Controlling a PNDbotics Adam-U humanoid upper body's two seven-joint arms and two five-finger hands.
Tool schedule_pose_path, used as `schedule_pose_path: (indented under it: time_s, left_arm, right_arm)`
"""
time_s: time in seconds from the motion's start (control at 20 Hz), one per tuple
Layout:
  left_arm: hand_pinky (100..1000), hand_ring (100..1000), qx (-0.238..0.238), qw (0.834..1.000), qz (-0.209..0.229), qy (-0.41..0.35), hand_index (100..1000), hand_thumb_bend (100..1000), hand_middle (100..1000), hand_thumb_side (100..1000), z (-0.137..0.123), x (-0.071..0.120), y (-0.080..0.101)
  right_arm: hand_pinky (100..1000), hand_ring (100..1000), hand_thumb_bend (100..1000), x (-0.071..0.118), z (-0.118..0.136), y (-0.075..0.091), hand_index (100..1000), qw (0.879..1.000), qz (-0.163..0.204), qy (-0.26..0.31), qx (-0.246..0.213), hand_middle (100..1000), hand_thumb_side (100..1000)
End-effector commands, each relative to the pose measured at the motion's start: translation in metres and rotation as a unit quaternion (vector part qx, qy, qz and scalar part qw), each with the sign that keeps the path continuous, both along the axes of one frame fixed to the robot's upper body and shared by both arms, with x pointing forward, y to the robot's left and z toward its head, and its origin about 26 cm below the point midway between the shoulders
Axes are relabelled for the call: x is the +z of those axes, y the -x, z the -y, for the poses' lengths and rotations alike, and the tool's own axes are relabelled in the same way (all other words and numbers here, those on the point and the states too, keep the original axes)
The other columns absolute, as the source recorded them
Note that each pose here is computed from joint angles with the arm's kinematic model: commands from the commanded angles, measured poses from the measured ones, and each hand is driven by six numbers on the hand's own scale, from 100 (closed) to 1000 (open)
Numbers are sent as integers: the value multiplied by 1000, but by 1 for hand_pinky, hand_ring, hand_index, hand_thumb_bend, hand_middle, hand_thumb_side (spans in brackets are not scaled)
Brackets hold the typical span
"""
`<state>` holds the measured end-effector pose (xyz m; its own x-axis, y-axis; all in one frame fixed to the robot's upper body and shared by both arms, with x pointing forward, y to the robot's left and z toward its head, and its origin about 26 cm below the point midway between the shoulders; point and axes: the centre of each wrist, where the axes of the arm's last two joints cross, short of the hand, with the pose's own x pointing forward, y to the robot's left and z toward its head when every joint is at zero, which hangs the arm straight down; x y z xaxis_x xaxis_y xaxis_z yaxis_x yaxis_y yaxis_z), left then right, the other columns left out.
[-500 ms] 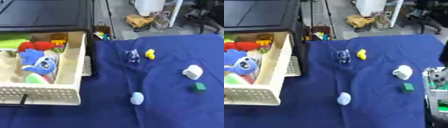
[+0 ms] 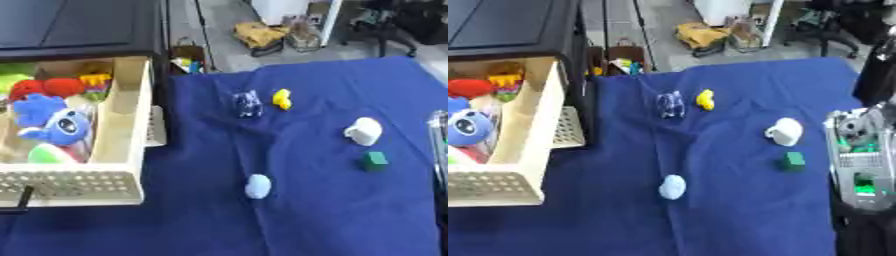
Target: Pick up objects from table and place into drawer.
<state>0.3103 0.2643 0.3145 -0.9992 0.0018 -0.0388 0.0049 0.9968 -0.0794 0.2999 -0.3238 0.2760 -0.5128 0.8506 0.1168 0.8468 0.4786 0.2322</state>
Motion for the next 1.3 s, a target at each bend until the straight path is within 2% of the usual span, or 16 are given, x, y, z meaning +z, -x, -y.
schedule_pose_path:
  time_s: [0.05,0.35,0.6,1.05,1.3]
  left_arm:
    - [510,541,0,1000,11,-6,768,360,596,1000,-1,6,3]
    - [510,541,-1,1000,8,-8,768,360,596,1000,-1,5,3]
    - [510,541,-1,1000,6,-10,768,360,596,1000,-1,5,3]
    - [510,541,-2,1000,2,-15,768,360,597,1000,-1,3,3]
    - [510,541,-3,1000,0,-20,768,359,597,1000,0,3,3]
  right_arm:
    - [725,757,100,17,2,5,789,999,-12,31,-5,594,1000]
    - [732,770,100,34,7,9,806,993,-86,70,-38,600,1000]
    - [741,782,130,50,9,14,828,977,-161,114,-77,613,1000]
    - [754,799,281,85,11,24,857,930,-282,191,-141,649,1000]
    - [766,816,321,99,10,30,881,891,-350,232,-173,696,1000]
